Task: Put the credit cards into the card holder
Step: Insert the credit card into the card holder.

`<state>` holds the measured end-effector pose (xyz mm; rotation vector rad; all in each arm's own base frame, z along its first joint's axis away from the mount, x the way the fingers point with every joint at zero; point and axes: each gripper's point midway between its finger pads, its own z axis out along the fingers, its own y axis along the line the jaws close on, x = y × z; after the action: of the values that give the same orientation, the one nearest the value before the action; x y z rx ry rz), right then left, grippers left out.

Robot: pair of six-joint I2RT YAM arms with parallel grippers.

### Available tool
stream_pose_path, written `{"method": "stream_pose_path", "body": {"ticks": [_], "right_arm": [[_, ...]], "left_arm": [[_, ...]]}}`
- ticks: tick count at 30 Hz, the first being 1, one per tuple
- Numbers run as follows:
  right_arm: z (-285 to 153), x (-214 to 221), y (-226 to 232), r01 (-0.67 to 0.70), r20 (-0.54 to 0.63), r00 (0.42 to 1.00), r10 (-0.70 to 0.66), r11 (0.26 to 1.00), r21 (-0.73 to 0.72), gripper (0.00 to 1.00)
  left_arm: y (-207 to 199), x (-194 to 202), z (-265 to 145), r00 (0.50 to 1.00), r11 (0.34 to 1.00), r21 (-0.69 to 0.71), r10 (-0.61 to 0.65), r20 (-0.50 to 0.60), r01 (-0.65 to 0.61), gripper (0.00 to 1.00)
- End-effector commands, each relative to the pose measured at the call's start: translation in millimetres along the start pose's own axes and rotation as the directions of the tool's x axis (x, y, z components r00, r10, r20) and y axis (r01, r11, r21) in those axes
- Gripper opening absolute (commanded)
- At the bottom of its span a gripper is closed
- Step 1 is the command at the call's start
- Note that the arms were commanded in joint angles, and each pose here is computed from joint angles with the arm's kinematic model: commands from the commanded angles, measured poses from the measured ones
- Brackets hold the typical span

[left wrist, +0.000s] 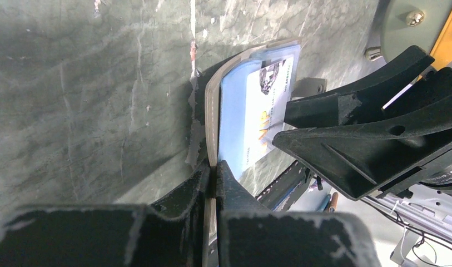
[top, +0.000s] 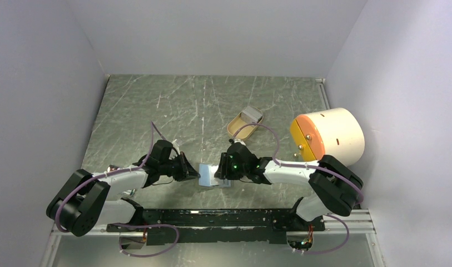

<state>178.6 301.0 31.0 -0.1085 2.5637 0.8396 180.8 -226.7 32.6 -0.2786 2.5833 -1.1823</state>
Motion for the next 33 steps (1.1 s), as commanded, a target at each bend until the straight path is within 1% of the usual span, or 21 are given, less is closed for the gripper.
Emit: {"method": "stream_pose_path", "body": {"ticks": [1,6,17,24,26,28,31,33], "right_arm": [[0.9,8.4,-19.9,0.035,-0.026,0.999,-0.033,0.995,0.093,0.45],[2.3,11.4,-16.2,0.047,-0.042,0.998,-0.044,0.995,0.091,0.45],[11.4,24.1,8.3,0.045,-0.087,0.995,-0.044,0.999,0.009,0.43],[11.2,23.5,5.0,0.053,-0.080,0.995,-0.051,0.998,0.029,0.45],[9.6,19.0,8.2,0.055,-0.058,0.997,-0.054,0.998,0.016,0.45],[9.7,16.6,14.5,0.054,-0.050,0.997,-0.054,0.998,-0.009,0.45],[13.2,16.3,22.9,0.053,-0.054,0.997,-0.056,0.997,-0.047,0.45],[14.9,17.8,27.7,0.043,-0.057,0.997,-0.048,0.996,-0.081,0.45]], "left_arm": [[-2.0,1.5,0.2,1.000,1.000,0.026,0.012,-0.009,-0.012,0.09],[-1.7,1.3,-0.3,1.000,1.000,0.024,0.012,-0.006,-0.012,0.09],[-1.9,1.3,0.3,1.000,1.000,0.025,0.010,-0.008,-0.010,0.09],[-2.9,1.0,-0.1,1.000,0.999,0.030,0.012,-0.006,-0.012,0.09],[-3.7,1.0,-0.4,1.000,0.999,0.033,0.016,-0.005,-0.016,0.13],[-7.2,0.6,-0.8,1.000,0.999,0.049,0.022,-0.007,-0.021,0.15],[-14.3,0.9,-2.7,0.999,0.996,0.080,0.034,-0.010,-0.033,0.15],[-18.4,0.1,-4.9,0.999,0.995,0.092,0.044,-0.007,-0.043,0.13]]}}
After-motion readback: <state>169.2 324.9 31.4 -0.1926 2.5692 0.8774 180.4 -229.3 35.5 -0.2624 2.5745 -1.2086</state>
